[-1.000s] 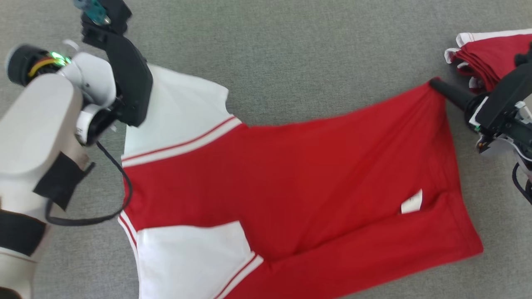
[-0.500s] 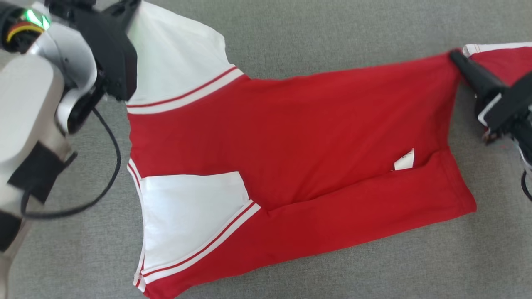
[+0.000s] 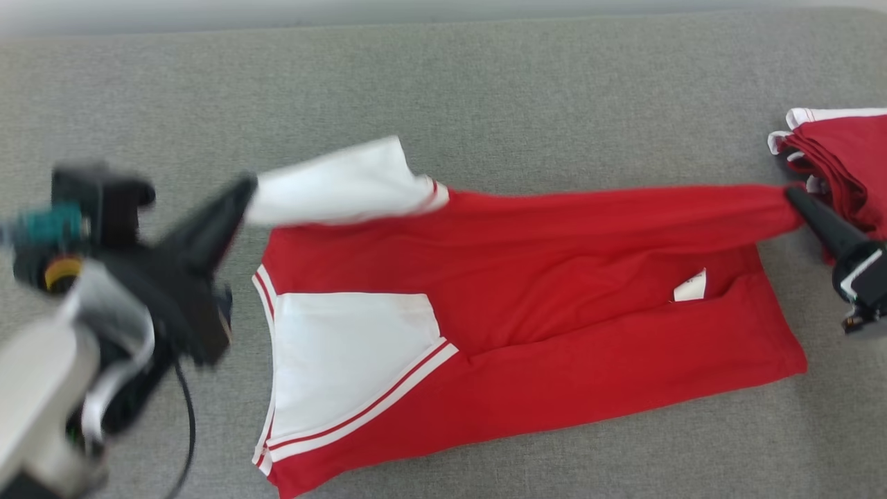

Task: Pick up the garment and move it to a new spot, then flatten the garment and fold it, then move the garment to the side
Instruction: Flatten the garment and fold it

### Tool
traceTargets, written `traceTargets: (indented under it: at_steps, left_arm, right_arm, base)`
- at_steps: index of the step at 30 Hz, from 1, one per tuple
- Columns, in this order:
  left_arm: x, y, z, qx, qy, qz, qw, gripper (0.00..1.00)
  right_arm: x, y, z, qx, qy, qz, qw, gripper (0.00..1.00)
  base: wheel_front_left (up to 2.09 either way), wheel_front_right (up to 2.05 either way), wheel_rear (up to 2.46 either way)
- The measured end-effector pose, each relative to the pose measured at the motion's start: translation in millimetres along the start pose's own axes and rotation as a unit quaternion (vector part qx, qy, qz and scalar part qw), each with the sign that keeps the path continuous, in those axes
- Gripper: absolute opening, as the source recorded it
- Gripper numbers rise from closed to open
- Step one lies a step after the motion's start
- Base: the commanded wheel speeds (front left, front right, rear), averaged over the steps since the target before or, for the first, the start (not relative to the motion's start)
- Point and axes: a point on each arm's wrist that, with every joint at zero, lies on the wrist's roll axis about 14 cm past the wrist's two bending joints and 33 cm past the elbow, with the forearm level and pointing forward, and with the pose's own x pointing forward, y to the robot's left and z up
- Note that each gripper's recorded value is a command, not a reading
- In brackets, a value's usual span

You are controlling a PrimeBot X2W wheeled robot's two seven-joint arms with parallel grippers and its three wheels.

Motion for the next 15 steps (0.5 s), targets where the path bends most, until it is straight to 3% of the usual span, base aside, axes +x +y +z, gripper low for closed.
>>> traceTargets:
  at_steps: [15]
  left_arm:
    - [-74,-47,-58,-0.127,0.050,0.016,0.991,0.00]
  right_arm:
    - [-4,-9,-30,-0.028,0.019,-0.008,0.999,0.00]
  base:
    - [0.00,0.00,0.00]
